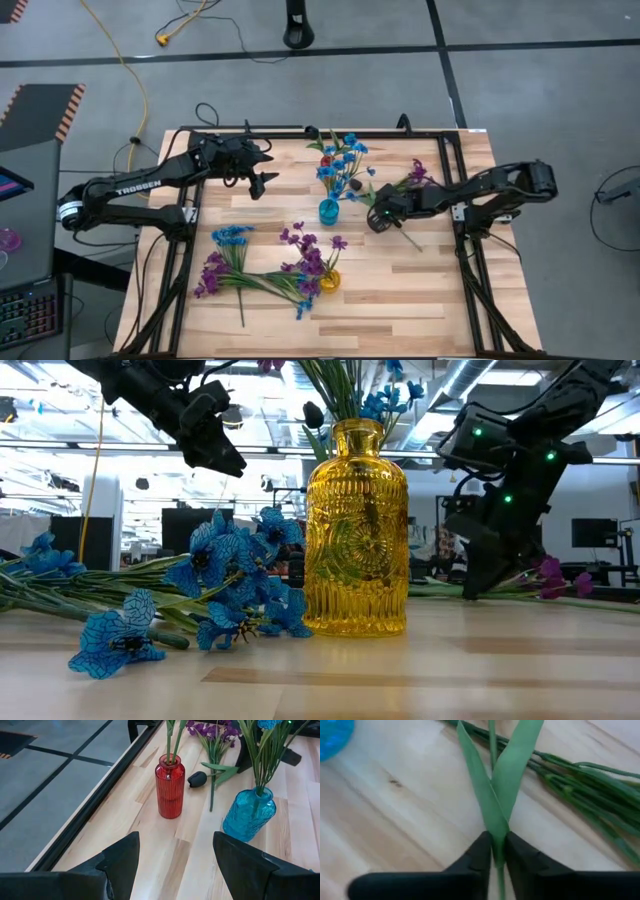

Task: Sort flowers into vase by color
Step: Put the black flower into the red crystal vase

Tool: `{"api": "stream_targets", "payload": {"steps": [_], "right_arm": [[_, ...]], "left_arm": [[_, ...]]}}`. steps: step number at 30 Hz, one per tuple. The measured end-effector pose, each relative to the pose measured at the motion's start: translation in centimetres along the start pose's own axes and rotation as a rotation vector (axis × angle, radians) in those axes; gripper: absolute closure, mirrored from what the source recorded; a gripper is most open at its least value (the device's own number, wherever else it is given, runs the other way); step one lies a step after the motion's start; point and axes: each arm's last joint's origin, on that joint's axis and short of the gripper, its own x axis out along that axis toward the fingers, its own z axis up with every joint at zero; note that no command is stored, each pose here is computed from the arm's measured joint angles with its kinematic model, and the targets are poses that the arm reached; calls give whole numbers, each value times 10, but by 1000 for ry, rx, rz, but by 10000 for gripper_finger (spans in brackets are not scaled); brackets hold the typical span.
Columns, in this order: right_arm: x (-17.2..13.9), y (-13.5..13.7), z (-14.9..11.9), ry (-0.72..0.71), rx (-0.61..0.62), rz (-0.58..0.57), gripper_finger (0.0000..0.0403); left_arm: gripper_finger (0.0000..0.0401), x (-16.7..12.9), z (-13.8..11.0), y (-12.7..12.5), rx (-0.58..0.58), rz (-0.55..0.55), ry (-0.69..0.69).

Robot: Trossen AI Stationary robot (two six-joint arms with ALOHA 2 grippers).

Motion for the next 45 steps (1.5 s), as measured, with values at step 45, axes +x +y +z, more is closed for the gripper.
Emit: {"api": "stream_targets", "payload": {"steps": [45], "right_arm": [[-96, -74, 147, -1351, 23, 287, 364]], "left_arm": [[160, 0, 0, 0, 0, 4, 0]]}}
